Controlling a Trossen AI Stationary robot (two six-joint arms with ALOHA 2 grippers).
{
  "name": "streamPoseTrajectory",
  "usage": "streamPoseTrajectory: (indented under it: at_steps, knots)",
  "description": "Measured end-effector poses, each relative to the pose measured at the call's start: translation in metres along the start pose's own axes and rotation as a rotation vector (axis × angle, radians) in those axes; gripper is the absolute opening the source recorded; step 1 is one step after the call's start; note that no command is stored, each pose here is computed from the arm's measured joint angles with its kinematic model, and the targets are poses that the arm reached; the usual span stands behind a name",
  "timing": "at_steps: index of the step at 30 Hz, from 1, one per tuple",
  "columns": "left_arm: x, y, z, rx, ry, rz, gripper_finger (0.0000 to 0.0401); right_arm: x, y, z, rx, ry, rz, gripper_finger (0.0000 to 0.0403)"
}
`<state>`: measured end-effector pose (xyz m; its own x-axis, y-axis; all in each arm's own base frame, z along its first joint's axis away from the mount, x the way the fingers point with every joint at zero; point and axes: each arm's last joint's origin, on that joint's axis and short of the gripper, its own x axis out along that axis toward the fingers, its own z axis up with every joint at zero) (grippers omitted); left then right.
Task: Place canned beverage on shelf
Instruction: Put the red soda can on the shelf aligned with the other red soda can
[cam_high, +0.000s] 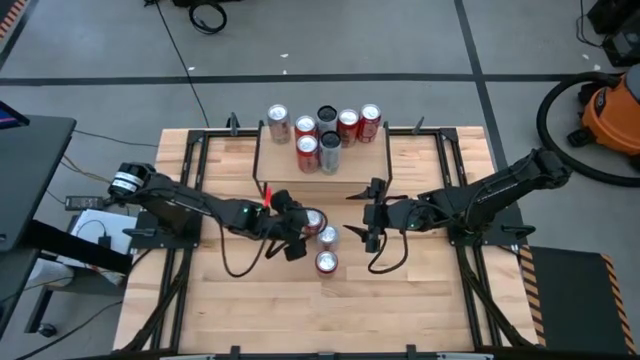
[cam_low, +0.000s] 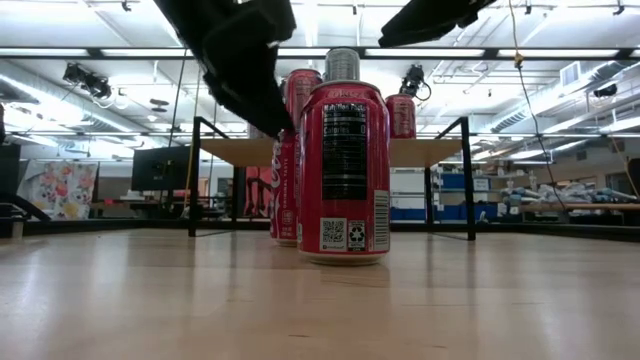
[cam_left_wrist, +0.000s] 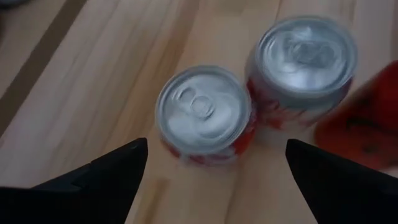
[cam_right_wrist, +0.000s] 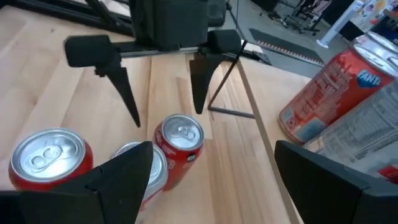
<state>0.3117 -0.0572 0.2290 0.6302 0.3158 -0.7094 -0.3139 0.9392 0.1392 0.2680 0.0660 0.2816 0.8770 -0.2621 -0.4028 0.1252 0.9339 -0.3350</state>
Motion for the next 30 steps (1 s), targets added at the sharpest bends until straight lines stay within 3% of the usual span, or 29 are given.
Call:
streamPoseTrajectory:
  at_steps: [25,30]
  knots:
    - [0.045,0.006,-0.003,0.041,0.057,-0.04,0.0393,0.0,0.001,0.003,0.017,-0.036,0.03,0.0347]
    - [0.051,0.006,-0.003,0.056,0.057,-0.037,0.0372,0.0,0.001,0.003,0.017,-0.035,0.03,0.0347]
